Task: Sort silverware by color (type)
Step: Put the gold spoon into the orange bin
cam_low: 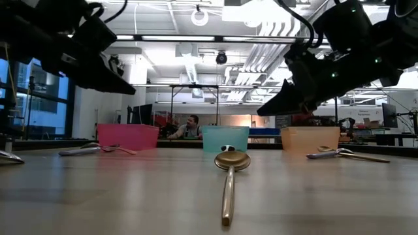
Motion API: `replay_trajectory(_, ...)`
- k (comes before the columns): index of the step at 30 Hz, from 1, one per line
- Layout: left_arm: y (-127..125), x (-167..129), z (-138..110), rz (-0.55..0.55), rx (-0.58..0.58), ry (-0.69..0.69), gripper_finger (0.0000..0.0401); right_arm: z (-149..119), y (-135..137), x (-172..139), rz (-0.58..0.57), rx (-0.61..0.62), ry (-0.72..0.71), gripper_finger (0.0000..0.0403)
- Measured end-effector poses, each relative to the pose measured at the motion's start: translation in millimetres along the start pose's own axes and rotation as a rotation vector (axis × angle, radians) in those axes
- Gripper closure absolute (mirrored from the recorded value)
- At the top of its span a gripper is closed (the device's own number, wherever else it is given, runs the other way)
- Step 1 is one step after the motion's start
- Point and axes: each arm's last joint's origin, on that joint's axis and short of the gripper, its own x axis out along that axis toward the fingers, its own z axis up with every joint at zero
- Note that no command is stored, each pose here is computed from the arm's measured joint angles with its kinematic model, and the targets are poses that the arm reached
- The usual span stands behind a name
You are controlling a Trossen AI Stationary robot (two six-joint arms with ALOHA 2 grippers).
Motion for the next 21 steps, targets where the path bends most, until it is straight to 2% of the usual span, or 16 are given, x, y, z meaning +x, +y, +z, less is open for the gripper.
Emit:
replay_trajectory(5, -9.1, 5.0, 6.1, -0.047, -0.006, 0.137, 0.0397, 0.2, 0.3, 0.0, 0.002, 0.013, -0.002, 0.0403)
replay_trajectory(11, -29.2, 4.2, 11.2, -0.123, -0.032, 0.304, 0.0374, 0.1, 0.4, 0.0, 0.004, 0.024, 0.000, 0.0403)
replay_trajectory(15, -51.6, 2.0, 15.7, -0.205, -0.025, 0.330, 0.0356, 0.1, 0.4, 0.0, 0.004, 0.025, 0.000, 0.0403)
replay_trajectory(21, -94.1, -2.7, 19.2, -0.331, 0.065, 0.349, 0.0328, 0.1, 0.4, 0.0, 0.004, 0.026, 0.000, 0.0403)
